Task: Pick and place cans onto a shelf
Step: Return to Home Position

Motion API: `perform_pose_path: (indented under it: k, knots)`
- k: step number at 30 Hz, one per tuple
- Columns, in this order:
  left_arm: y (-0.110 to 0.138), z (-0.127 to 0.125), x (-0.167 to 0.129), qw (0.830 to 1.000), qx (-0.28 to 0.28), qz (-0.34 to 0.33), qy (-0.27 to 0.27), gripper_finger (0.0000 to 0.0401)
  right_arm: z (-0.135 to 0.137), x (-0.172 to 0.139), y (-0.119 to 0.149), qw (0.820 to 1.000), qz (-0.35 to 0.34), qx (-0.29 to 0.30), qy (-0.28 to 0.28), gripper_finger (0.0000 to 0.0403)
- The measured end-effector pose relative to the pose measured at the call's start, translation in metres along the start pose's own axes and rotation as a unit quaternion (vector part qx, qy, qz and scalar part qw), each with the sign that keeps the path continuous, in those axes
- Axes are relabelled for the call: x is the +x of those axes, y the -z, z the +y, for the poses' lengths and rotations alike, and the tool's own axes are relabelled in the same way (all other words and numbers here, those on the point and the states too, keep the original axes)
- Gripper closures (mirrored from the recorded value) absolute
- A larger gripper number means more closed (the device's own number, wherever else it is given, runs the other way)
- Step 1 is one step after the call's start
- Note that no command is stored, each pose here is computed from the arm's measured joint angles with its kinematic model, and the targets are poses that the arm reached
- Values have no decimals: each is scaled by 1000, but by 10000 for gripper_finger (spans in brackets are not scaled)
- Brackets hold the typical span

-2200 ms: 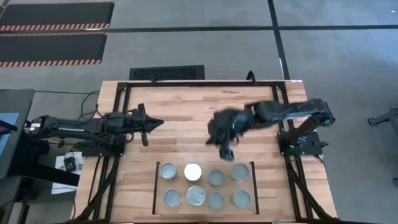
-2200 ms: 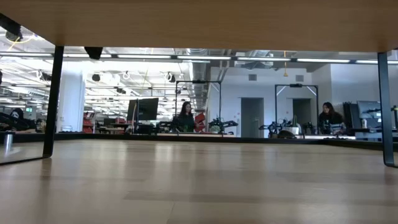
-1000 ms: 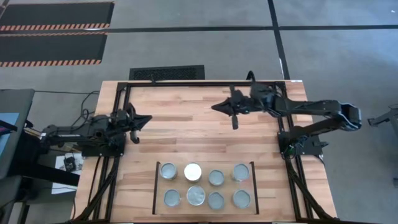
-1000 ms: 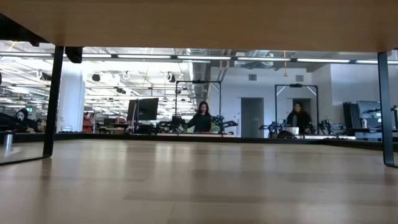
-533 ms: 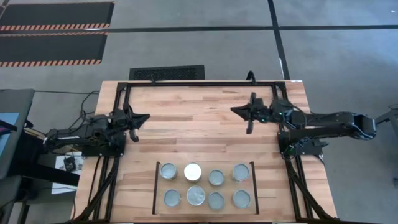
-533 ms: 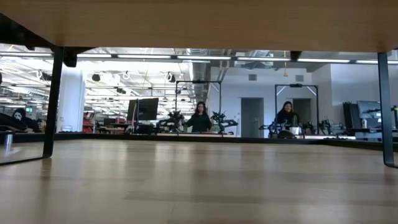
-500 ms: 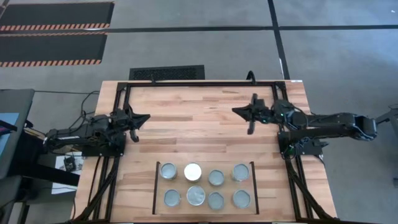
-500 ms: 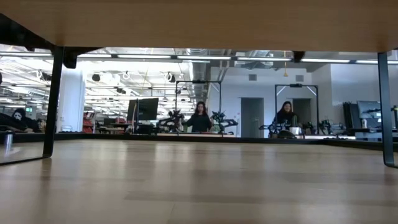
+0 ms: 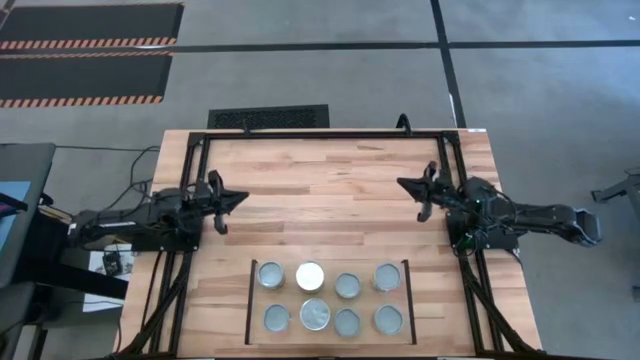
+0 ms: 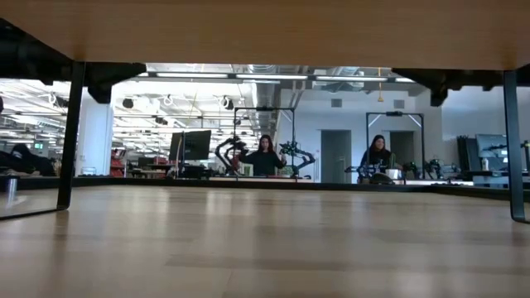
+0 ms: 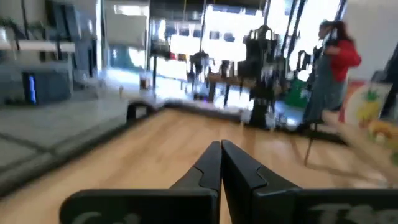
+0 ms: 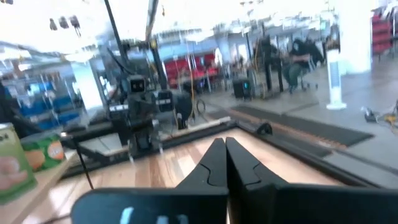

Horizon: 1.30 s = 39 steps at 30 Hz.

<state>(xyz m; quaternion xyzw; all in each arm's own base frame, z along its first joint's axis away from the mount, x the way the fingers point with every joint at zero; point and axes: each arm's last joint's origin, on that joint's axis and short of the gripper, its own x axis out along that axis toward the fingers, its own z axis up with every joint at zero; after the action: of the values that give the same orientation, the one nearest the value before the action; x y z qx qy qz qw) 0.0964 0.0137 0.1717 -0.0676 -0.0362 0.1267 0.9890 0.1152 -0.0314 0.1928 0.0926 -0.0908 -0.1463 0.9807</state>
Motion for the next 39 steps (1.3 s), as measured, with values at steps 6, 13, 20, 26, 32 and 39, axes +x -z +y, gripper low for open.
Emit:
perform_pose_path:
  k: [6,13,20,26,32,39]
  knots:
    - [-2,5,0,999,-15,-7,-27,401,-1,-15,2,1000,-29,5,-9,399]
    - [-1,8,1,995,-81,-9,-52,401,-2,-22,4,1000,-20,5,-7,378]
    - [-1,8,1,997,-59,-7,-50,401,-5,-23,18,999,51,-6,8,357]
    - [-1,8,1,998,-38,-6,-50,401,-6,-24,22,997,68,-36,17,357]
    - [0,7,1,999,13,1,-38,401,-5,-26,21,996,65,-60,-8,357]
    - [1,7,1,999,24,5,-33,401,-5,-26,21,994,66,-88,-10,356]
